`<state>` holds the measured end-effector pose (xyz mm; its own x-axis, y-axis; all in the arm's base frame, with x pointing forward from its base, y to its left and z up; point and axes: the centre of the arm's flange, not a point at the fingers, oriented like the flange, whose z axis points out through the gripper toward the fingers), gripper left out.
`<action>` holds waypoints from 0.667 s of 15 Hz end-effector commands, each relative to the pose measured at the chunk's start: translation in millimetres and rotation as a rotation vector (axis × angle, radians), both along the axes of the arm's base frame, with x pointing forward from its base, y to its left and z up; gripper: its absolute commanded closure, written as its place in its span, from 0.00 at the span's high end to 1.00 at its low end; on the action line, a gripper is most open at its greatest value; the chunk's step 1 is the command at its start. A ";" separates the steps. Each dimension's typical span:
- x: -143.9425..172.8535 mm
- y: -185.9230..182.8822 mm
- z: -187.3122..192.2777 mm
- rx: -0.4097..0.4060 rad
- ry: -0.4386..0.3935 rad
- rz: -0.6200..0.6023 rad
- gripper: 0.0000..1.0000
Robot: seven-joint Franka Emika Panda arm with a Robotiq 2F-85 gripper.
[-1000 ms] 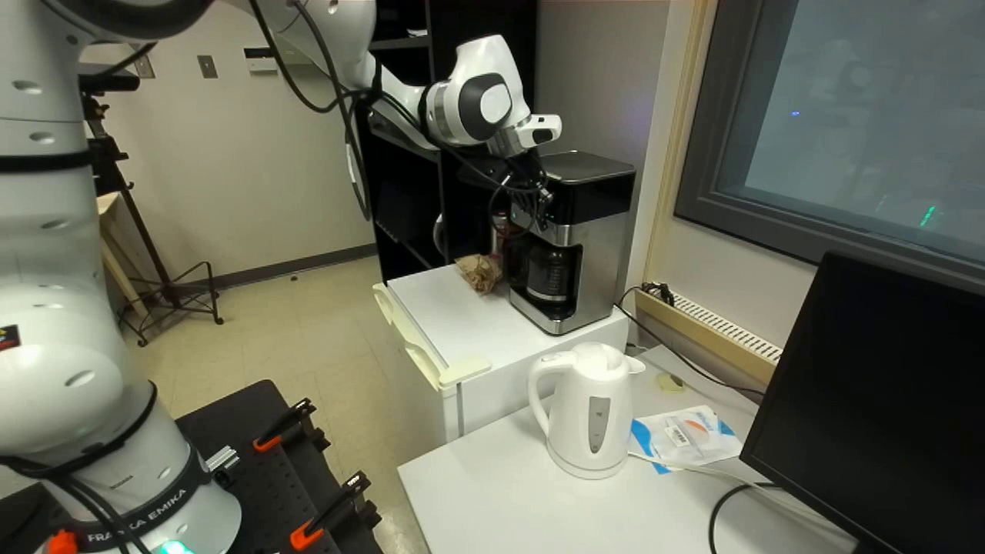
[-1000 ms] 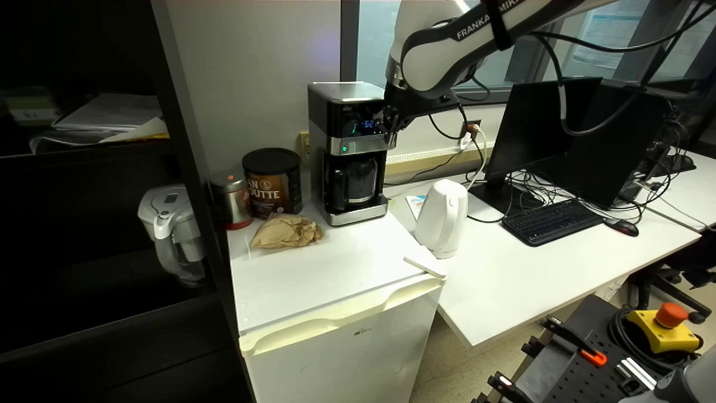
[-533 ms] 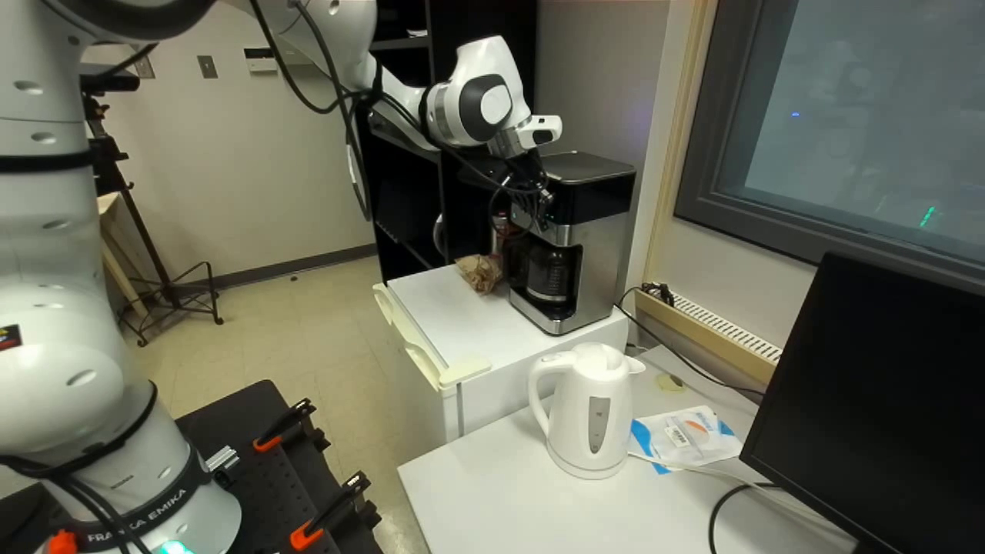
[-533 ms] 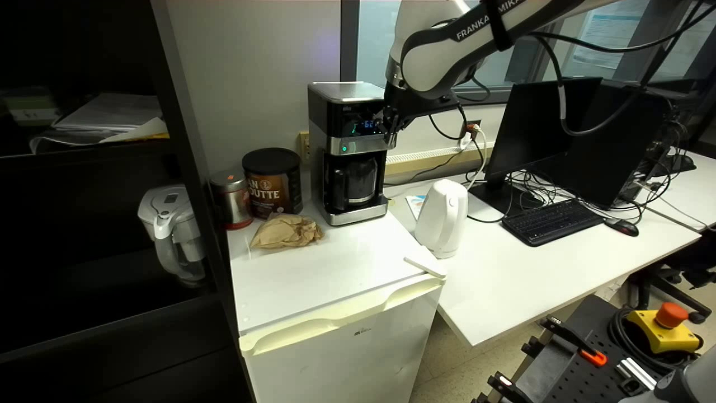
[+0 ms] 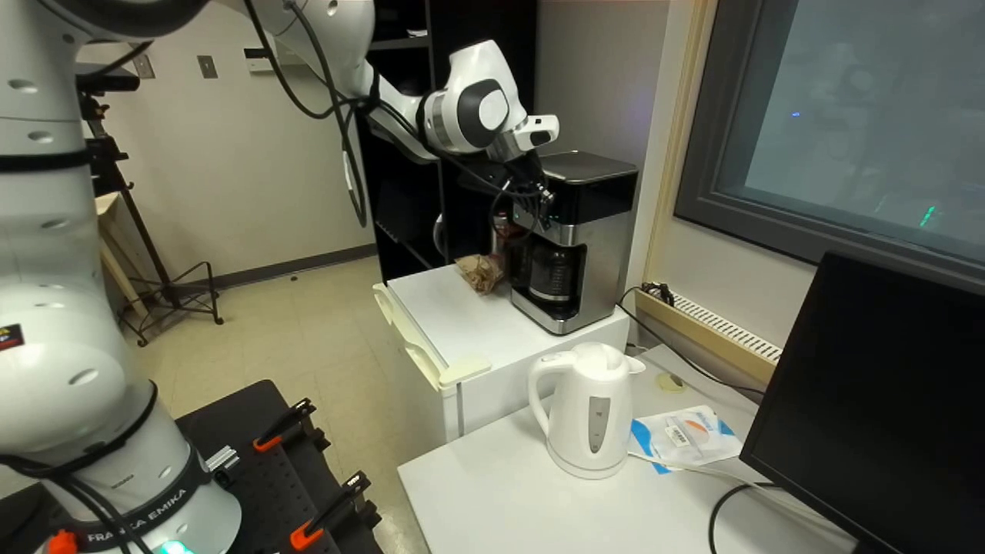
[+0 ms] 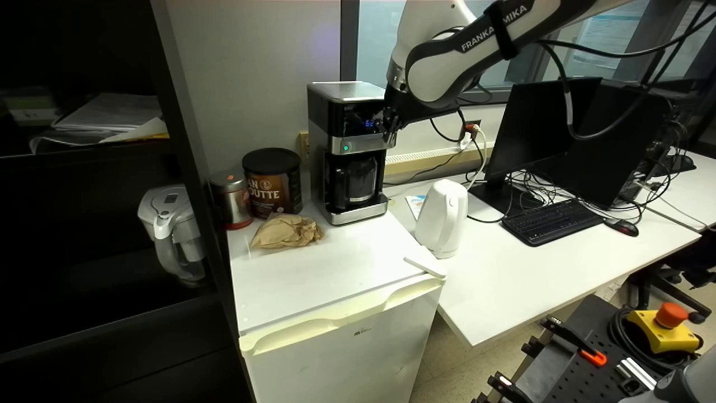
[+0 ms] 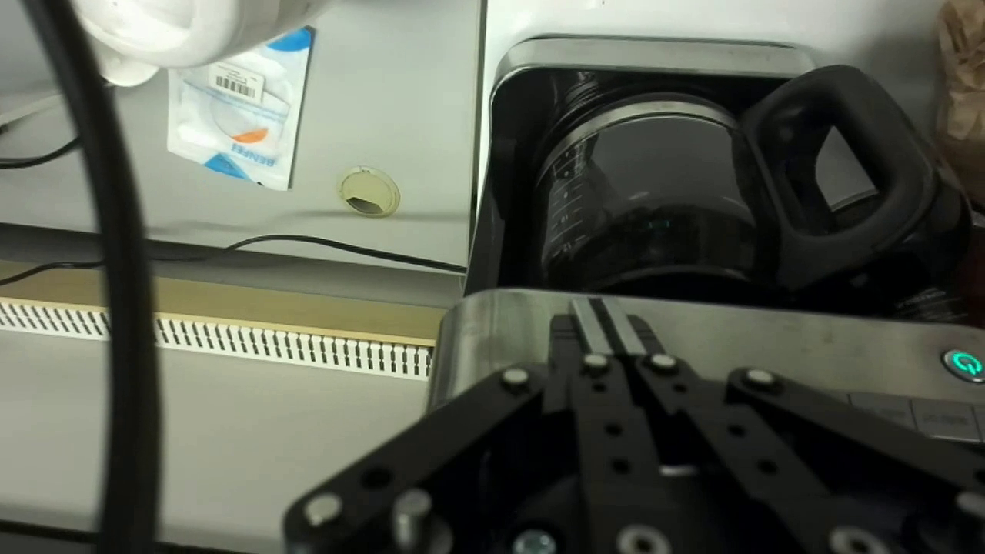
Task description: Press the second rectangular button from the right on the coffee machine
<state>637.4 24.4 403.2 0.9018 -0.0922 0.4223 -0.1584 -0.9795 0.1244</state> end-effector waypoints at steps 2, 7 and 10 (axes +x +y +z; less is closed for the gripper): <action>-18.7 14.7 16.1 0.007 -0.071 0.066 0.00; -55.2 37.1 38.0 0.001 -0.045 0.198 0.00; -77.0 47.9 46.2 -0.010 -0.006 0.273 0.00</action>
<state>593.3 68.0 436.5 0.8831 0.0937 0.4598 0.0396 -0.9912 0.1261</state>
